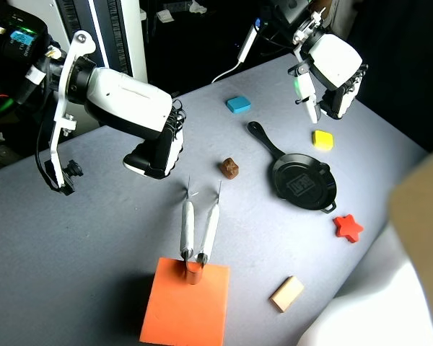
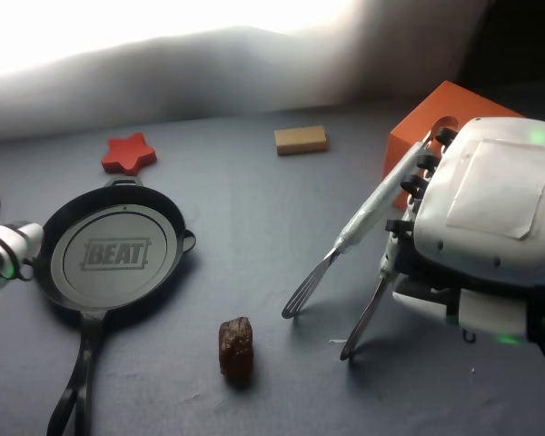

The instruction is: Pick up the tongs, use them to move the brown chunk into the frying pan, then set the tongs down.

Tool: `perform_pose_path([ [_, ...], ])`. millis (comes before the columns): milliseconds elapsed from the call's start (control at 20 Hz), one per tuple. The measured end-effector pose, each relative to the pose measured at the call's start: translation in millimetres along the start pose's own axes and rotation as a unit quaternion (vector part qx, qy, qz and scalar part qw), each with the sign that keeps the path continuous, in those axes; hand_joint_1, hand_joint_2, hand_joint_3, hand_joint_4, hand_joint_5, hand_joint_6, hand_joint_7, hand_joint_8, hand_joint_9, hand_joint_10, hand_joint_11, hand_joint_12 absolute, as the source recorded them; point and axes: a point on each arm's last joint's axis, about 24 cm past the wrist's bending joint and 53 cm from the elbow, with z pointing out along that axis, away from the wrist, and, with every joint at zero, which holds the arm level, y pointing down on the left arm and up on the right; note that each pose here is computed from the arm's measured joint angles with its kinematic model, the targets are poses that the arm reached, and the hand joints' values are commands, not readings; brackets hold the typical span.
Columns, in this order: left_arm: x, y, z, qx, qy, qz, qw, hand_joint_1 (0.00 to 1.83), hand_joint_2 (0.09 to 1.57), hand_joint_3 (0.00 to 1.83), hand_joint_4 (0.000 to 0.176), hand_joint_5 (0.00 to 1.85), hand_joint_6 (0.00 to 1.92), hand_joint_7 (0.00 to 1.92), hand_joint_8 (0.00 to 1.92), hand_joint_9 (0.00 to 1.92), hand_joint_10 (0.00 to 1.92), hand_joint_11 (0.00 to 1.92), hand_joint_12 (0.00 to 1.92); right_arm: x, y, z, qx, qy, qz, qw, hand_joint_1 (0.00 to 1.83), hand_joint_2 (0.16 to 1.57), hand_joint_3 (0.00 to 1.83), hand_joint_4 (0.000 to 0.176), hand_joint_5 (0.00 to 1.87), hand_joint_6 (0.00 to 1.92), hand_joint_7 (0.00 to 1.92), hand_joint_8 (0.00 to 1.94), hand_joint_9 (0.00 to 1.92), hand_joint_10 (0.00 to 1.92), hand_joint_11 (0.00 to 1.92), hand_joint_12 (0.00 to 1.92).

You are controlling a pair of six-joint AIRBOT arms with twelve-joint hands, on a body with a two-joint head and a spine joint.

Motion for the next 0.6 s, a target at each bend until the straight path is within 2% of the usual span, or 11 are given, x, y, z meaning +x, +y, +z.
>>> perform_pose_path([
  [50,1.7,-2.3,-1,0.003,0.002,0.004,1.0,0.31,1.21,0.15,0.045,0.13,0.07,0.18,0.06,0.22,0.1,0.0,0.78,-3,-1.4,0,0.003,-0.006,0.011,0.9999,0.6,1.04,0.3,0.0,0.06,0.42,0.23,0.2,0.08,0.54,0.0,1.12],
  [100,3.5,-3.8,-2,0.004,0.004,0.005,1.0,0.31,1.26,0.05,0.048,0.15,0.02,0.2,0.02,0.24,0.04,0.0,0.76,-5,-4.9,-2,0.008,-0.013,0.022,0.9996,0.61,1.09,0.19,0.0,0.07,0.39,0.27,0.13,0.09,0.53,0.0,1.06],
  [150,7.5,-4.6,-3,0.004,0.009,0.004,0.9999,0.3,1.28,0.01,0.043,0.16,0.0,0.19,0.0,0.25,0.01,0.0,0.76,-6,-8.5,-2,0.015,-0.015,0.022,0.9995,0.6,1.15,0.06,0.0,0.14,0.33,0.31,0.03,0.1,0.45,0.0,0.99],
  [200,10.3,-7.3,-4,0.007,0.012,0.005,0.9999,0.25,1.28,0.01,0.042,0.14,0.0,0.2,0.0,0.24,0.0,0.0,0.72,-5,-12.3,-2,0.022,-0.016,0.017,0.9995,0.61,1.16,0.01,0.0,0.15,0.23,0.31,0.0,0.12,0.35,0.0,0.88],
  [300,16.5,-12.7,-8,0.019,0.017,0.014,0.9996,0.28,1.28,0.0,0.039,0.14,0.0,0.19,0.0,0.24,0.0,0.0,0.7,-11,-13.9,-3,0.035,-0.03,0.002,0.999,0.56,1.18,0.01,0.0,0.13,0.17,0.26,0.0,0.1,0.28,0.0,0.81],
  [400,27.2,-11.5,-14,0.021,0.033,0.02,0.9991,0.34,1.27,0.0,0.028,0.14,0.0,0.17,0.0,0.21,0.0,0.0,0.67,-17,-17.0,-4,0.044,-0.042,-0.005,0.9981,0.55,1.18,0.0,0.0,0.12,0.11,0.21,0.0,0.1,0.2,0.0,0.71],
  [450,32.7,-9.1,-16,0.017,0.041,0.019,0.9988,0.32,1.27,0.0,0.02,0.14,0.0,0.16,0.0,0.21,0.0,0.0,0.66,-18,-18.5,-4,0.047,-0.045,-0.002,0.9979,0.56,1.17,0.0,0.0,0.12,0.08,0.2,0.0,0.11,0.17,0.0,0.68],
  [550,36.7,-8.0,-18,0.022,0.044,0.027,0.9984,0.26,1.28,0.0,0.03,0.13,0.01,0.15,0.0,0.19,0.0,0.0,0.61,-18,-17.0,-3,0.045,-0.045,-0.011,0.9979,0.61,1.14,0.0,0.0,0.09,0.05,0.16,0.0,0.09,0.13,0.0,0.56],
  [600,38.4,-7.6,-20,0.024,0.045,0.028,0.9983,0.28,1.28,0.0,0.031,0.13,0.01,0.15,0.0,0.19,0.0,0.0,0.6,-17,-17.2,-3,0.046,-0.045,-0.018,0.9978,0.66,1.13,0.0,0.0,0.06,0.04,0.13,0.0,0.06,0.11,0.0,0.35],
])
